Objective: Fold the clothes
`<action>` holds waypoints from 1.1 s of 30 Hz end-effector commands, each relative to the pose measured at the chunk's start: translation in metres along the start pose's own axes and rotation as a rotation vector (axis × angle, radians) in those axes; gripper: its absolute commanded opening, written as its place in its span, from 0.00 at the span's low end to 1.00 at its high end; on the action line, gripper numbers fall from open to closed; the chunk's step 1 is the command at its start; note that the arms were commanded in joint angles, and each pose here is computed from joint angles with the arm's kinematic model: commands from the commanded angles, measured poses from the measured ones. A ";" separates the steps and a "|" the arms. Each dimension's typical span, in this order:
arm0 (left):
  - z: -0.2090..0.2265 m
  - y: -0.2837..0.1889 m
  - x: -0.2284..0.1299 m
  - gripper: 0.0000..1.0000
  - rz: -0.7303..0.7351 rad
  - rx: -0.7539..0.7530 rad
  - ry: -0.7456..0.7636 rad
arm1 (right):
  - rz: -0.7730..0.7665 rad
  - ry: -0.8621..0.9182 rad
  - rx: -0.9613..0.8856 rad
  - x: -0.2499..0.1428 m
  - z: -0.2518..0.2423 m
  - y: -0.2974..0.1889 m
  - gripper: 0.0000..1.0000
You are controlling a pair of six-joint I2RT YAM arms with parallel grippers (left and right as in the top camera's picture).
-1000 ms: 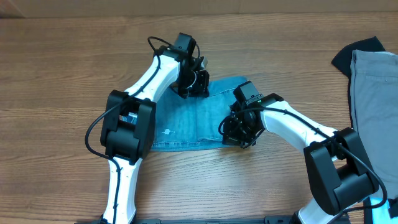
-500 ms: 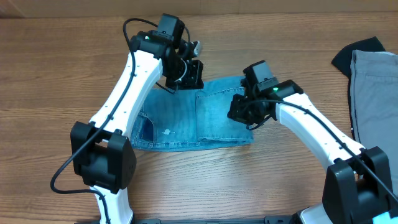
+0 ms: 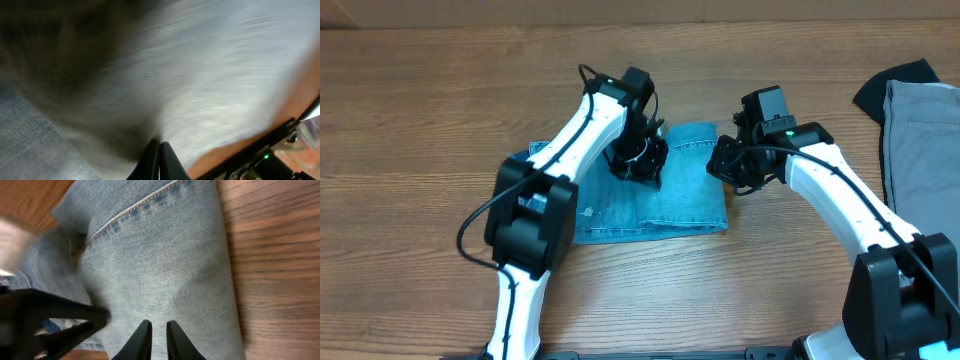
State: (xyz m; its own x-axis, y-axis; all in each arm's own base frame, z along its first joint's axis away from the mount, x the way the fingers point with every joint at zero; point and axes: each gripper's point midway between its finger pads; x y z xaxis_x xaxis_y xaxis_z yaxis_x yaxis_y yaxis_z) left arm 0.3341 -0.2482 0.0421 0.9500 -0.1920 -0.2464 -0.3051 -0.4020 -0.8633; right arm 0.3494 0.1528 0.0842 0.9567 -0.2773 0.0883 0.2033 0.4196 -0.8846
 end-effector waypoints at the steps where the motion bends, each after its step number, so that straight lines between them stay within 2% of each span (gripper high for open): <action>1: 0.028 0.019 -0.009 0.04 0.092 0.056 -0.090 | 0.079 0.001 0.020 -0.010 -0.002 0.020 0.15; 5: 0.056 0.021 -0.015 0.04 0.138 0.135 -0.148 | 0.132 0.025 -0.001 -0.015 -0.012 0.039 0.15; 10: 0.068 0.015 -0.011 0.04 0.125 0.145 -0.174 | 0.123 0.032 -0.009 -0.010 -0.018 0.043 0.14; 13: 0.070 0.008 -0.011 0.04 0.120 0.139 -0.185 | 0.114 0.055 -0.010 -0.005 -0.024 0.039 0.04; 15: 0.069 0.000 -0.012 0.04 0.106 0.134 -0.186 | 0.108 0.077 -0.025 0.001 -0.030 0.034 0.04; 21: 0.051 -0.057 -0.004 0.04 -0.087 0.142 -0.093 | 0.060 0.111 -0.127 0.021 -0.043 0.004 0.04; 25: 0.024 -0.093 0.002 0.04 -0.239 0.113 -0.002 | 0.065 0.055 -0.058 0.022 -0.020 -0.011 0.04; 27: 0.011 -0.101 0.006 0.04 -0.293 0.102 0.040 | 0.107 0.006 0.020 0.014 -0.005 -0.010 0.06; 31: -0.001 -0.091 0.024 0.04 -0.336 0.077 0.042 | 0.192 -0.069 0.035 -0.014 -0.003 0.003 0.19; 33: -0.004 -0.082 0.032 0.04 -0.339 0.062 0.036 | 0.219 -0.067 0.025 -0.025 -0.008 0.011 0.19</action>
State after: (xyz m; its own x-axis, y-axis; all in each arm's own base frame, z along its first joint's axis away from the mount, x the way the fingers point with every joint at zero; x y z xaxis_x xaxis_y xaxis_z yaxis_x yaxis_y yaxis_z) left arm 0.3863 -0.2151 0.1295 0.9874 -0.1086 0.1147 0.0626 -0.3976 -0.9154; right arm 0.3446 0.1467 0.0723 0.9796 -0.1920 -0.0593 0.0355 0.4559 -0.8893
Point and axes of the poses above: each gripper's point midway between its finger pads, its own y axis out along the fingers, its own z axis along the line the jaws close on, x = y × z, and after that the axes turned 1 degree about -y, right-handed
